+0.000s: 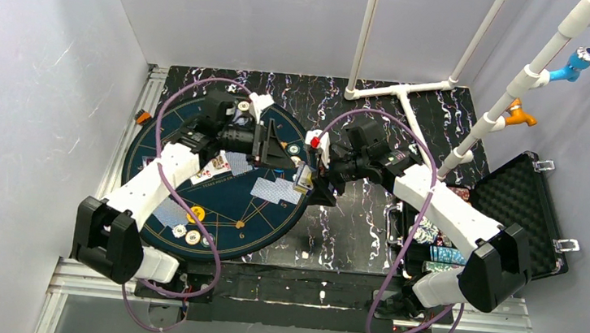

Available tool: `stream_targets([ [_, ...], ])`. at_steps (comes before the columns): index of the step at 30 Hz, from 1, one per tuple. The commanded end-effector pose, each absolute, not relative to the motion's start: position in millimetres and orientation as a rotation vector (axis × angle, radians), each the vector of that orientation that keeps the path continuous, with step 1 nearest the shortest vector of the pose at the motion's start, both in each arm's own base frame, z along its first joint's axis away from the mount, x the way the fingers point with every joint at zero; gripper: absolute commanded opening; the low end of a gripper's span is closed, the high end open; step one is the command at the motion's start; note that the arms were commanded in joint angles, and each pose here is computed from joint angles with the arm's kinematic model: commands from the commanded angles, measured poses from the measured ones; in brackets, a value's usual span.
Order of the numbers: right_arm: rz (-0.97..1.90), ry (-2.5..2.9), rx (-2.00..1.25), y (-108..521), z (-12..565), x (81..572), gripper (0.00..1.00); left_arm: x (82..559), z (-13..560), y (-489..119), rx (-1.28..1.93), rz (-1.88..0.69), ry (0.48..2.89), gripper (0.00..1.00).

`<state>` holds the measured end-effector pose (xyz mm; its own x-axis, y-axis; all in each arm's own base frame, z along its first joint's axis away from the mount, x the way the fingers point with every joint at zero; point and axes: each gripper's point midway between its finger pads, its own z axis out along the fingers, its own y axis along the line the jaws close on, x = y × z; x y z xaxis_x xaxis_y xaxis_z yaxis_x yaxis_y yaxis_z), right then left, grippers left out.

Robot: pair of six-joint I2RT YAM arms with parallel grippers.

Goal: Distribute texas hold em gaming equipment

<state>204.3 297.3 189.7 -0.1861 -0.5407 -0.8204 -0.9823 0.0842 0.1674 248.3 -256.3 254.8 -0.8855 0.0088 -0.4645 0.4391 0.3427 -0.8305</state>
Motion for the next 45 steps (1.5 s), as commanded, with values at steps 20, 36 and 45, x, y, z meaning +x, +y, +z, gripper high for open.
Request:
stream_targets([
  [20,1.005,1.652,-1.501,309,226,207,0.39,219,240,-271,0.497,-1.724,2.331,0.00],
  [36,0.909,1.732,-1.357,295,239,235,0.98,352,240,-72,-0.109,-1.371,2.180,0.00],
  [45,0.820,1.807,-1.299,273,225,248,0.98,442,181,47,-0.396,-1.018,2.260,0.00],
])
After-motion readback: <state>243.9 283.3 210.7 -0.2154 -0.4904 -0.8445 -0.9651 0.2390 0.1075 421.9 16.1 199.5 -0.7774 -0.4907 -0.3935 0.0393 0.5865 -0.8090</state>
